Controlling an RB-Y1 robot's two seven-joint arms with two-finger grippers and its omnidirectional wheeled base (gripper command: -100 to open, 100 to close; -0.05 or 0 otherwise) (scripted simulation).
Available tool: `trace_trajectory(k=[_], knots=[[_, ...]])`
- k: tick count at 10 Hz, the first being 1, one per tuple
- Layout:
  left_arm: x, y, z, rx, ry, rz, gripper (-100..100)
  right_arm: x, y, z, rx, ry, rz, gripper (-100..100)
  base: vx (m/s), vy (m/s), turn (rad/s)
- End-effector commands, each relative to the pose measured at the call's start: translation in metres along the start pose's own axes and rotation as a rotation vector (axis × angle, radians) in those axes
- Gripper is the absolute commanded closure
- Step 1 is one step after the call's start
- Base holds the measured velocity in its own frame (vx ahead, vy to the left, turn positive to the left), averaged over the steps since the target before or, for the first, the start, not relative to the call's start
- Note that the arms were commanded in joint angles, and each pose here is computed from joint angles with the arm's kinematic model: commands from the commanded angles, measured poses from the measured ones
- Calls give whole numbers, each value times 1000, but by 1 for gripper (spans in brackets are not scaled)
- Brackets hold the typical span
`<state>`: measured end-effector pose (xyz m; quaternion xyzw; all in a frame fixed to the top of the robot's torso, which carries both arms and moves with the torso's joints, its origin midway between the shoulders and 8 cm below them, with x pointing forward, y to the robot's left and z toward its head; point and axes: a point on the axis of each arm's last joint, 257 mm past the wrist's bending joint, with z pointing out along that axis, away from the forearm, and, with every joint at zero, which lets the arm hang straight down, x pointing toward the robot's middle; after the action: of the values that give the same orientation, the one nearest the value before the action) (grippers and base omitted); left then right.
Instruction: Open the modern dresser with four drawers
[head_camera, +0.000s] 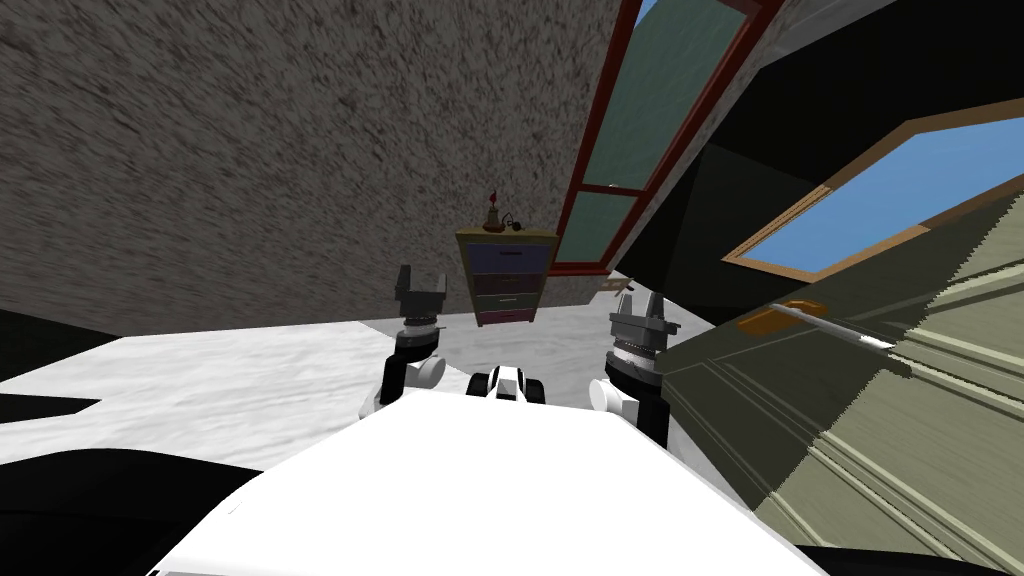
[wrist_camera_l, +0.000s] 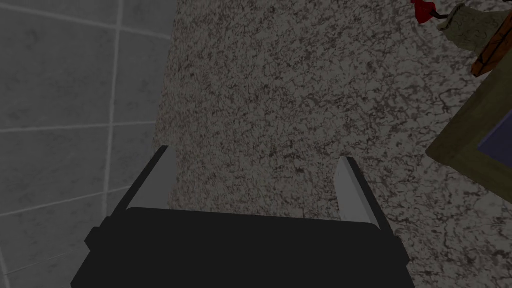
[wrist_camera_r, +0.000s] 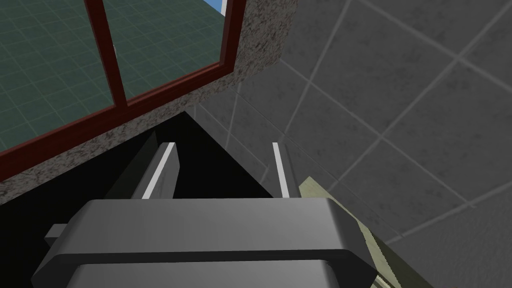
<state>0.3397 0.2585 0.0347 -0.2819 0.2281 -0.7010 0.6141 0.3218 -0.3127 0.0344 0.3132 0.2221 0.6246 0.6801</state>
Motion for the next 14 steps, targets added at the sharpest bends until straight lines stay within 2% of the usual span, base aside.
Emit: trace_trajectory(k=[1,4,5,14], knots=[[-7,23,-9,-42,0,-1,-100,0,0,0,0,0,0,0,131,-37,-14],[-20,52,-26,-96,-20,-8,-100,0,0,0,0,0,0,0,125,-52,-14],[-20,52,-26,-96,-20,-8,-100,0,0,0,0,0,0,0,107,-41,0],[-62,126,-88,-252,-81,-18,-100,0,0,0,0,0,0,0,149,-50,-14]])
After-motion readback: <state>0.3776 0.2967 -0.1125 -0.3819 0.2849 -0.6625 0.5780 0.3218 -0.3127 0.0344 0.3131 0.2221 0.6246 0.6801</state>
